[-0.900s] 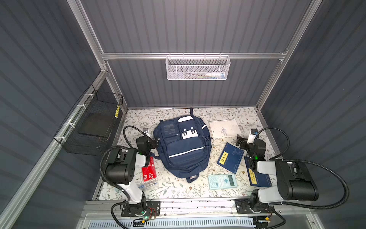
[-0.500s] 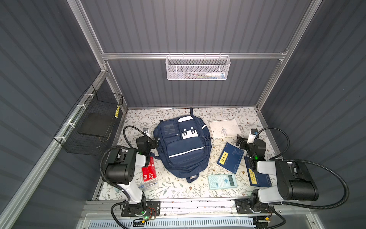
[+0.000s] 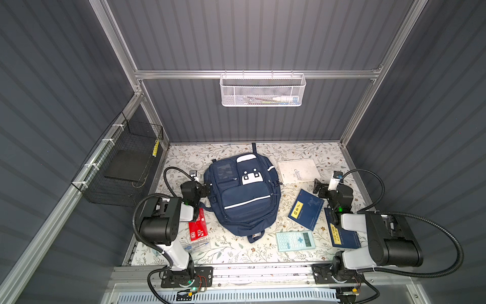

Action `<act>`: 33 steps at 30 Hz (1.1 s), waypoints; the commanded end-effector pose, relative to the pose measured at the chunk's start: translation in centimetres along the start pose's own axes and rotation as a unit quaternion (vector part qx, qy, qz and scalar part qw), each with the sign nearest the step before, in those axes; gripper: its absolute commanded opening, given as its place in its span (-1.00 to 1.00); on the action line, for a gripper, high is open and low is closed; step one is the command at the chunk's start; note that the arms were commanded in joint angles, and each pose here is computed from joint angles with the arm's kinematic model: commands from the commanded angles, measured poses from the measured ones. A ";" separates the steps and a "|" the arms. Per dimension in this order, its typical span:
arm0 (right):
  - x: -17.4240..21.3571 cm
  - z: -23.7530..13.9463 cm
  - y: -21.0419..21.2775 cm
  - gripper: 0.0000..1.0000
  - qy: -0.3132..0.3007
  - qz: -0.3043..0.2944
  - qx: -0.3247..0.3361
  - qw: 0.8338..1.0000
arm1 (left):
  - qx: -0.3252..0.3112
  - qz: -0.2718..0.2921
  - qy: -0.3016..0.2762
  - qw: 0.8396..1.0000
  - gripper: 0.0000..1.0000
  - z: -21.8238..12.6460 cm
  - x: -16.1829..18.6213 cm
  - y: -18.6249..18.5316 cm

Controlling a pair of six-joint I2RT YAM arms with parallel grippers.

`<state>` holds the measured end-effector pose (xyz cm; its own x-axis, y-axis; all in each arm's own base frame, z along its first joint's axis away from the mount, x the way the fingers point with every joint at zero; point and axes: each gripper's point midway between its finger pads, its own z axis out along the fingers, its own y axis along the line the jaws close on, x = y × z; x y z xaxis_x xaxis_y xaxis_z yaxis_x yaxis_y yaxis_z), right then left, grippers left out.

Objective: Pack the student bag
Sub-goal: 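Move both grippers toward the navy backpack's top sides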

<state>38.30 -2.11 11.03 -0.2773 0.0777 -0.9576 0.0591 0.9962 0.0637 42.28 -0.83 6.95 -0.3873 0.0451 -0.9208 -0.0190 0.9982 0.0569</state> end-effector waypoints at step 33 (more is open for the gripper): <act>0.3 5.4 24.0 0.76 0.339 0.061 -0.266 0.900 | 0.099 -0.195 0.247 0.944 0.42 -3.4 4.4 -12.4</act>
<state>46.21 20.08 13.95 -0.7440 0.0998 -0.6607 -0.2800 0.8512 0.4439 37.71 -13.53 5.89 -0.7252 -0.2991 -0.6202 -0.0418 0.9182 -0.3939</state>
